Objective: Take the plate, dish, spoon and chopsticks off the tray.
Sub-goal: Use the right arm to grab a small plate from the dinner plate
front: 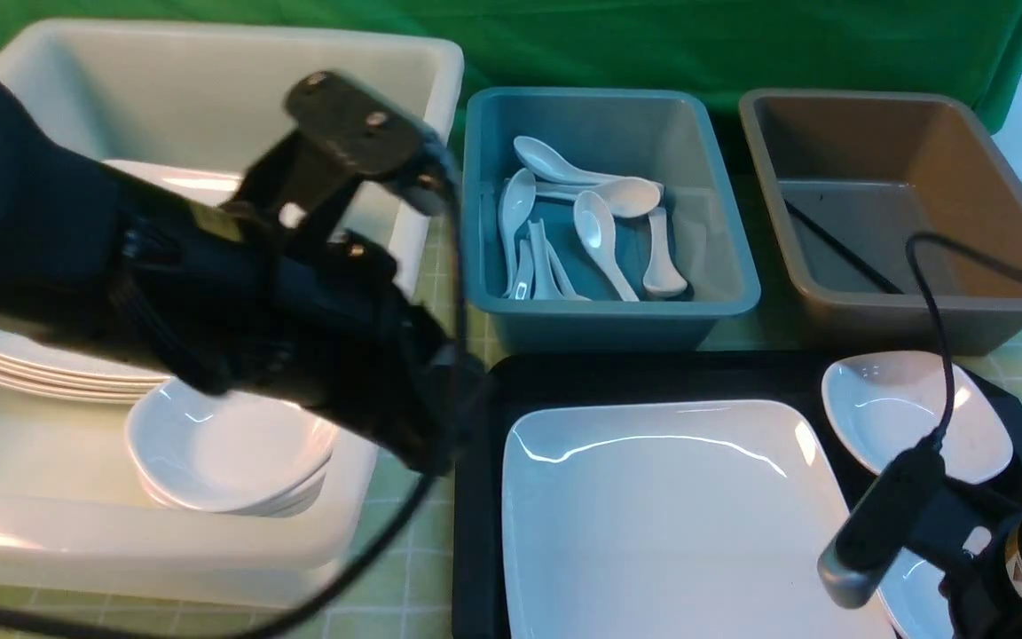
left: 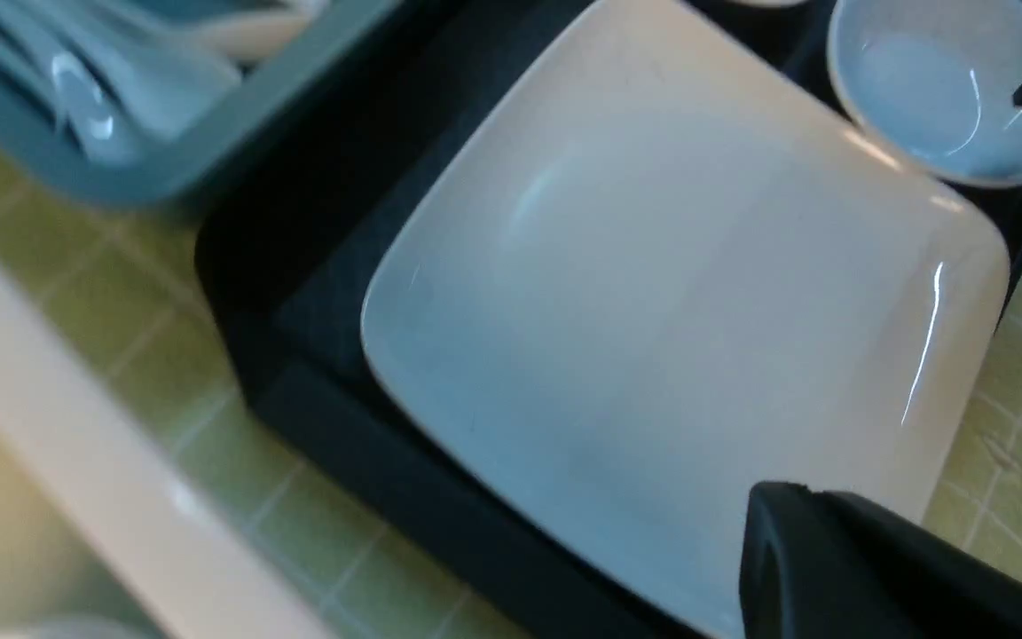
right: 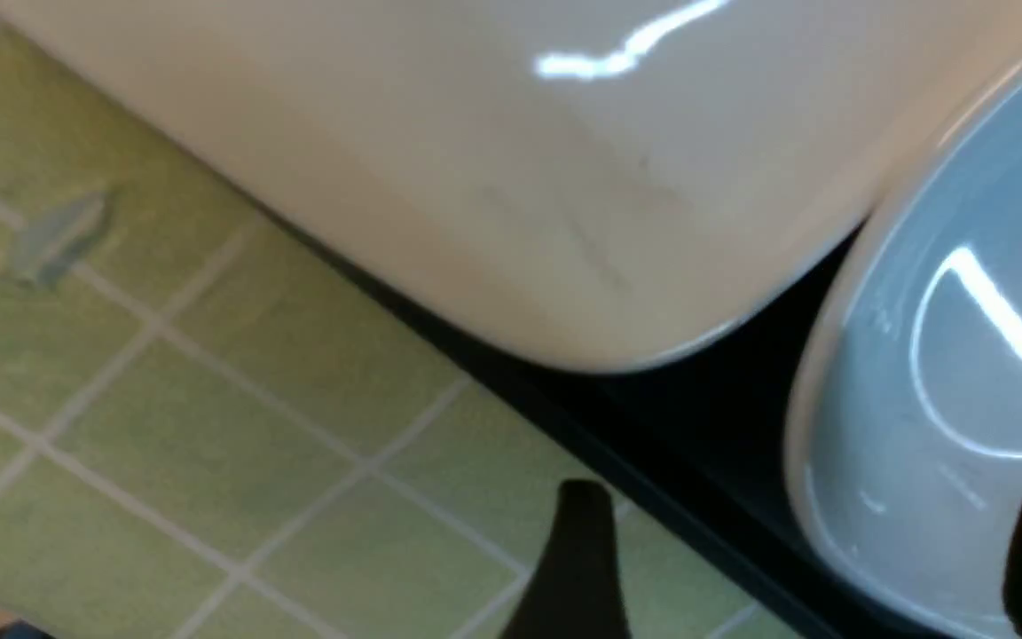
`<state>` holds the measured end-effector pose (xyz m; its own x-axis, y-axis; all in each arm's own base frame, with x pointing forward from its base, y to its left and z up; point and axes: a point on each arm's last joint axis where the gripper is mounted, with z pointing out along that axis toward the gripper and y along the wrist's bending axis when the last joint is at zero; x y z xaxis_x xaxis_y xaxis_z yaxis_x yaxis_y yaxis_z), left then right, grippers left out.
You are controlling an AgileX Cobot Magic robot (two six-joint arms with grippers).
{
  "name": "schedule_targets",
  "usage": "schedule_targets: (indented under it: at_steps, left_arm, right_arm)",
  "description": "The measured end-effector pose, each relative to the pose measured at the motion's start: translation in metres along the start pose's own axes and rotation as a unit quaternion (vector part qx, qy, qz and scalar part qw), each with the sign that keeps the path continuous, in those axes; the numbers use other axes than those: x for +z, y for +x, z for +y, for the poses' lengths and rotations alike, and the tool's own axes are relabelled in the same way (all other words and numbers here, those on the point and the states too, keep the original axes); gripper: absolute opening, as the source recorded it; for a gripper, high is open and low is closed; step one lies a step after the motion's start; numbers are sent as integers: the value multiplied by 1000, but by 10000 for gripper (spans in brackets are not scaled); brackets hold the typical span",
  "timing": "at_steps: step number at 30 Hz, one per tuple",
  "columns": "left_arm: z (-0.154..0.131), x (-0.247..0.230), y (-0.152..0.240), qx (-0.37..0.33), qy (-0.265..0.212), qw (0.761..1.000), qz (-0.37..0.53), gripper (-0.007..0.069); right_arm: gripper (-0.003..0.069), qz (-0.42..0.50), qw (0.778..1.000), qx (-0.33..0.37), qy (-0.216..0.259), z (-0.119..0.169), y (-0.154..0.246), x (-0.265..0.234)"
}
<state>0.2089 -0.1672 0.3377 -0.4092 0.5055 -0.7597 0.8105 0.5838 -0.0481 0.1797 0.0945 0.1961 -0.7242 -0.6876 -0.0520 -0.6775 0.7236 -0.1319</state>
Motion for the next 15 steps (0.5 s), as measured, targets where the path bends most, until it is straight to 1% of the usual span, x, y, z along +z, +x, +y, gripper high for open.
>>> schedule_targets:
  at_steps: [3,6,10,15]
  left_arm:
    - [-28,14,-10,34,28,999,-24,-3]
    - [-47,31,-16,48,54,997,-14,-3]
    - [-52,50,-20,48,55,997,12,-3]
    - [-48,65,-23,48,43,997,43,-3]
  right_arm:
    - [575,-16,1000,-1,14,-2,-1,5]
    - [575,-28,999,1,31,-5,-5,7]
    - [575,-17,999,1,47,-8,-7,13]
    - [575,-2,999,4,43,-7,-9,21]
